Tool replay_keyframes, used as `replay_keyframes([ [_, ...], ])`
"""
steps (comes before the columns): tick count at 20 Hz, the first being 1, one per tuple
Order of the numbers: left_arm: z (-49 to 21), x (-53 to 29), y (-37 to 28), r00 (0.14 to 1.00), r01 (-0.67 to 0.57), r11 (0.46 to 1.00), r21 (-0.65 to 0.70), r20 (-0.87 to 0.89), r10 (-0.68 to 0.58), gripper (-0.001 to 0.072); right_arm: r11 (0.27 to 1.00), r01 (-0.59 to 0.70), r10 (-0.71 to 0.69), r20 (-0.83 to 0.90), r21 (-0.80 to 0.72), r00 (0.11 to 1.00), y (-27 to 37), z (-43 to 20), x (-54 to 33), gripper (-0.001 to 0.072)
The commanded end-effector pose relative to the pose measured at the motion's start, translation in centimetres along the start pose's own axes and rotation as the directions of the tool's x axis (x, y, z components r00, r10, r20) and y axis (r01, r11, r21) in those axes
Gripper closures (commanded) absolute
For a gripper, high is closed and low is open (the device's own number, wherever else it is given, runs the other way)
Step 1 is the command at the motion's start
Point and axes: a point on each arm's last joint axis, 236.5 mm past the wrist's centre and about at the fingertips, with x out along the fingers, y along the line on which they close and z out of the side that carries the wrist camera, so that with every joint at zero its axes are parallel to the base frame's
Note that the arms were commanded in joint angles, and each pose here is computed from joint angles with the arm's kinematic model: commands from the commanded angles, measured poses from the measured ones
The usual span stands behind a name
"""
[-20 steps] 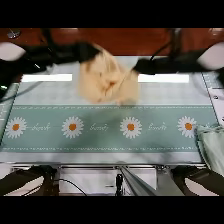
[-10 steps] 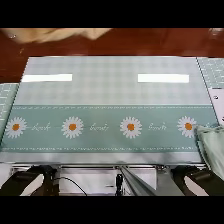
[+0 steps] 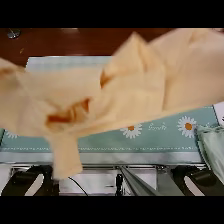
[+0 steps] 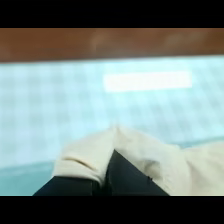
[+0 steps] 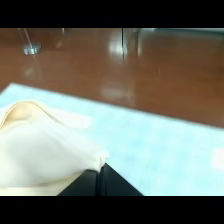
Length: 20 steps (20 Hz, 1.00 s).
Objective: Fold the shirts.
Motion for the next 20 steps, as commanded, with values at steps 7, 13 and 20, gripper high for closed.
replay_keyframes([
  [7,-16.5,13.1,0.9,0.900,0.075,0.970,-0.232,-0.402,-0.166,0.0680,0.981,0.132,-0.021,-0.595,0.144,0.804,-4.2,-21.6,9.3,0.0695],
  [13,-14.8,25.9,1.3,0.921,0.154,0.911,-0.382,-0.278,-0.272,0.0679,0.911,0.318,-0.129,-0.552,0.261,0.824,-10.5,-25.0,18.7,0.0695],
  [20,-18.0,38.3,0.1,0.850,0.119,0.871,-0.477,-0.405,-0.337,0.0679,0.735,0.305,0.044,-0.491,0.606,0.870,-17.6,-27.7,29.4,0.0693],
])
